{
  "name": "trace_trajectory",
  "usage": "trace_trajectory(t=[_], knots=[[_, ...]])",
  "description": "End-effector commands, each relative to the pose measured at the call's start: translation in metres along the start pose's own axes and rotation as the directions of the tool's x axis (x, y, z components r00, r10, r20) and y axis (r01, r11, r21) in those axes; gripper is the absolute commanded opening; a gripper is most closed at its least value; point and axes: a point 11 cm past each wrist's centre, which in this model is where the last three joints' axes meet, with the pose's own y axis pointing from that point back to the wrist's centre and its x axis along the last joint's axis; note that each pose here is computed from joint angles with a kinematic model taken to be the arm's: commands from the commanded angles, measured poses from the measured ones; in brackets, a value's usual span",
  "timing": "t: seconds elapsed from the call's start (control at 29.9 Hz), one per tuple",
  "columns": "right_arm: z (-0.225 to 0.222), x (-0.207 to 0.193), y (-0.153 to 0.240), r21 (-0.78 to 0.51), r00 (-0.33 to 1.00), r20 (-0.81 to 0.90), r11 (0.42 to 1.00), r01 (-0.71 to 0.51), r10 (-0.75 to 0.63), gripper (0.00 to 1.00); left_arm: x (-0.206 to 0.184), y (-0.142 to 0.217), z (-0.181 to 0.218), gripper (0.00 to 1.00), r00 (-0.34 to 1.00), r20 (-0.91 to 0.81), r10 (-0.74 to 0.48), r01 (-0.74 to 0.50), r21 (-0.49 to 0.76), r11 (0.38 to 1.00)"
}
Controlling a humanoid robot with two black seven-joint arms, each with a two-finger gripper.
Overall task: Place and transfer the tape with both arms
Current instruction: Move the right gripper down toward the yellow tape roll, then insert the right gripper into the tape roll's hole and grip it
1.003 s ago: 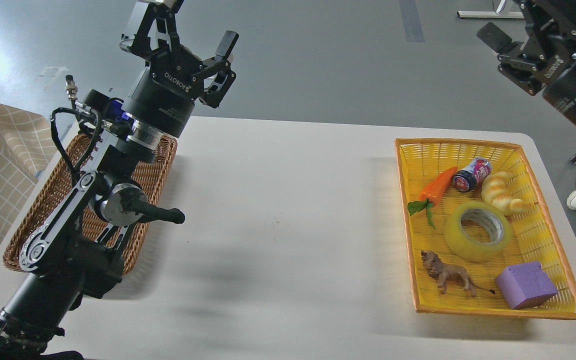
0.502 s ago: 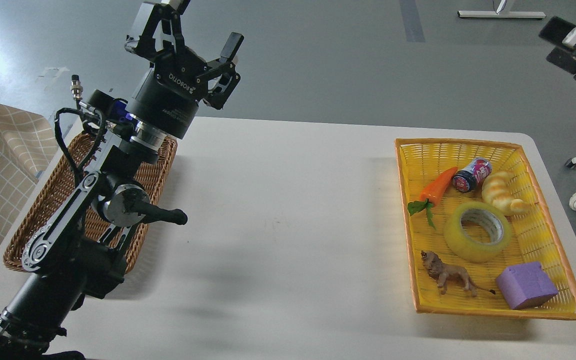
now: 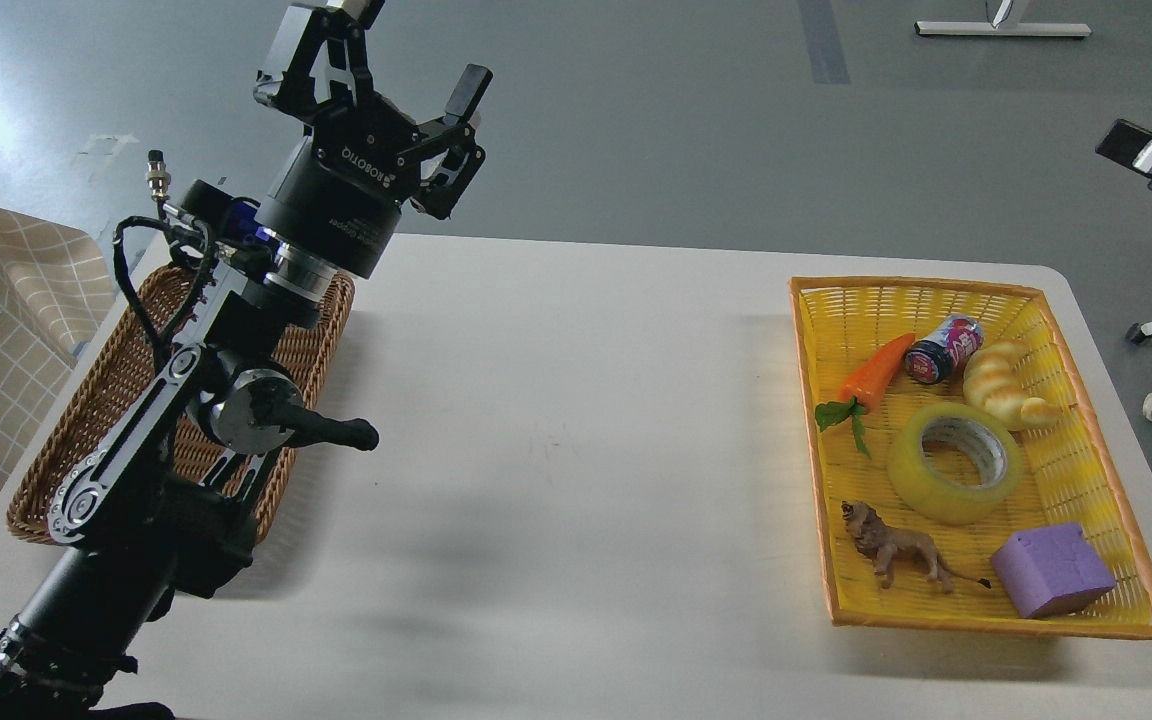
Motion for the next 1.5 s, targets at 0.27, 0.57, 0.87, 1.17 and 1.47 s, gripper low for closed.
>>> trace_trajectory(t=[0.27,0.57,0.87,1.17,1.47], knots=[[0.041,-0.048,0.006,-0.271,0.959,-0.176,0.948,0.168,-0.221,0.99,-0.007,-0.003,-0.003,0.98,1.0,-0.025,-0.014,0.014,-0.011,1.0],[0.053,-0.106,0.001,-0.345,0.934,-0.143,0.901,0.263,-0.327,0.98,-0.013,-0.005,-0.006,0.98,0.999,-0.046,-0.021,0.02,-0.019,1.0],[0.057,-0.149,-0.004,-0.393,0.937,-0.075,0.874,0.286,-0.34,0.96,-0.013,-0.004,-0.007,0.98,0.999,-0.046,-0.019,0.018,-0.016,1.0],[0.064,-0.163,-0.005,-0.42,0.939,-0.031,0.857,0.298,-0.342,0.95,-0.012,-0.002,-0.008,0.98,0.999,-0.048,-0.016,0.016,-0.012,1.0],[0.07,-0.186,-0.007,-0.423,0.923,0.01,0.835,0.352,-0.384,0.94,-0.014,-0.003,-0.009,0.98,0.999,-0.049,-0.018,0.017,-0.011,1.0]])
